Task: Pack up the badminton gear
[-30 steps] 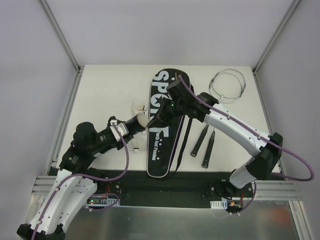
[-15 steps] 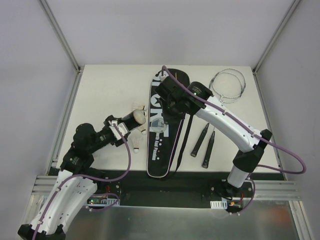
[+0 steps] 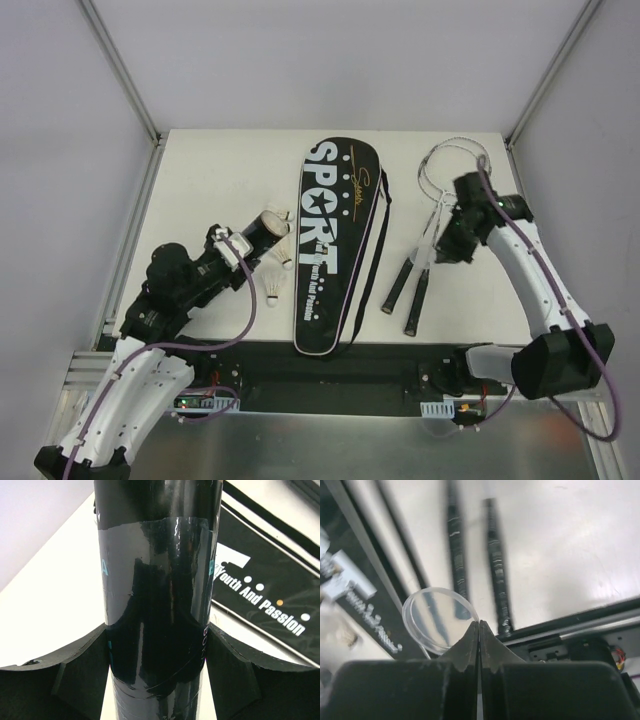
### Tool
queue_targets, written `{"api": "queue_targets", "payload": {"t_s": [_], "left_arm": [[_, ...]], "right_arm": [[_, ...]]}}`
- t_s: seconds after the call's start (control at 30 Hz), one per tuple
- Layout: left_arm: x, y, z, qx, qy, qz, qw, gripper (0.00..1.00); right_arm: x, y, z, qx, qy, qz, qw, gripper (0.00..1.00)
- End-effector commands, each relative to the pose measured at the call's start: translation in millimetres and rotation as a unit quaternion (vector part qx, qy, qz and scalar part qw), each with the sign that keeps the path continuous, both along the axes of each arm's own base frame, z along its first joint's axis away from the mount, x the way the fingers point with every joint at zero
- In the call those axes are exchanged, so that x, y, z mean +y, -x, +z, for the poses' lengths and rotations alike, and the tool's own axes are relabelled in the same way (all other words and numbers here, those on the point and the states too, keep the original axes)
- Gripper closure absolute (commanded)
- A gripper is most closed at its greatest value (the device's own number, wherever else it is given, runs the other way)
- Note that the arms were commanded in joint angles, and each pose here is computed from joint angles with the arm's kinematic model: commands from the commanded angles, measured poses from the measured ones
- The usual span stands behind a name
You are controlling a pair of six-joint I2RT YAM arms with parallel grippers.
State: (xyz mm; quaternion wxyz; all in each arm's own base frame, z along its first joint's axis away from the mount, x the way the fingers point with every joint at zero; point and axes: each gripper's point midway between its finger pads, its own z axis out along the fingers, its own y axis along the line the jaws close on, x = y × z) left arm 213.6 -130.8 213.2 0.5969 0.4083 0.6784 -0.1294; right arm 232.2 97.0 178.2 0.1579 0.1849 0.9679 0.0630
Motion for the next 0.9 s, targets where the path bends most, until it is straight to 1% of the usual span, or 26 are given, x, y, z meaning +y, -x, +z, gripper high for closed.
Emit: {"api": "queue_targets", "payload": {"t_s": [0.0, 0.03, 0.07, 0.17, 0.2, 0.27, 0.37, 0.4, 0.5, 0.53, 0.6, 0.63, 0.7, 0.73, 0.77, 0.83, 0.87], "left_arm": [[-4, -3, 37, 0.021, 0.084, 0.034, 0.996, 1.00], [-6, -3, 37, 0.027, 0.089, 0.032, 0.995, 1.00], [-8, -1, 42, 0.027, 0.096, 0.026, 0.995, 1.00], [-10, -1, 44, 0.036, 0.106, 0.027, 0.993, 1.00], [-9, -2, 43, 0.036, 0.104, 0.027, 0.994, 1.00], [-8, -3, 42, 0.035, 0.102, 0.032, 0.994, 1.00], [-7, -4, 43, 0.041, 0.108, 0.040, 0.993, 1.00], [-6, -4, 44, 0.042, 0.111, 0.043, 0.992, 1.00], [-1, -3, 49, 0.044, 0.127, 0.064, 0.989, 1.00], [0, -2, 50, 0.042, 0.131, 0.068, 0.988, 1.00], [-1, 1, 49, 0.052, 0.143, 0.070, 0.986, 1.00], [-1, 4, 50, 0.053, 0.148, 0.067, 0.985, 1.00], [-2, 6, 48, 0.062, 0.158, 0.069, 0.983, 1.00], [0, 8, 46, 0.062, 0.162, 0.073, 0.982, 1.00], [1, 8, 47, 0.061, 0.165, 0.077, 0.981, 1.00], [2, 12, 47, 0.066, 0.175, 0.080, 0.979, 1.00], [0, 15, 48, 0.068, 0.178, 0.074, 0.979, 1.00]], "right_arm": [[-79, 6, -30, 0.000, 0.015, -0.151, 0.988, 1.00], [-99, 12, -41, 0.013, 0.042, -0.179, 0.983, 1.00], [-123, 17, -48, 0.023, 0.049, -0.228, 0.972, 1.00], [-157, 14, -62, 0.017, 0.060, -0.287, 0.956, 1.00], [-166, 7, -68, 0.016, 0.070, -0.293, 0.954, 1.00], [-183, 7, -75, 0.032, 0.090, -0.304, 0.948, 0.99], [-198, 1, -94, 0.068, 0.097, -0.294, 0.949, 0.92], [-201, -1, -94, 0.069, 0.103, -0.281, 0.952, 0.89], [-210, -7, -94, 0.069, 0.121, -0.248, 0.959, 0.68], [-212, -7, -91, 0.070, 0.128, -0.241, 0.959, 0.52], [-213, -3, -89, 0.087, 0.131, -0.228, 0.961, 0.37], [-209, -9, -83, 0.079, 0.119, -0.222, 0.965, 0.26], [-192, -16, -68, 0.062, 0.106, -0.191, 0.974, 0.22], [-184, -27, -55, 0.040, 0.113, -0.166, 0.979, 0.18], [-157, -36, -43, 0.019, 0.122, -0.110, 0.986, 0.17], [-124, -51, -27, -0.017, 0.130, -0.036, 0.991, 0.15], [-84, -65, -16, -0.061, 0.124, 0.047, 0.989, 0.14]]}}
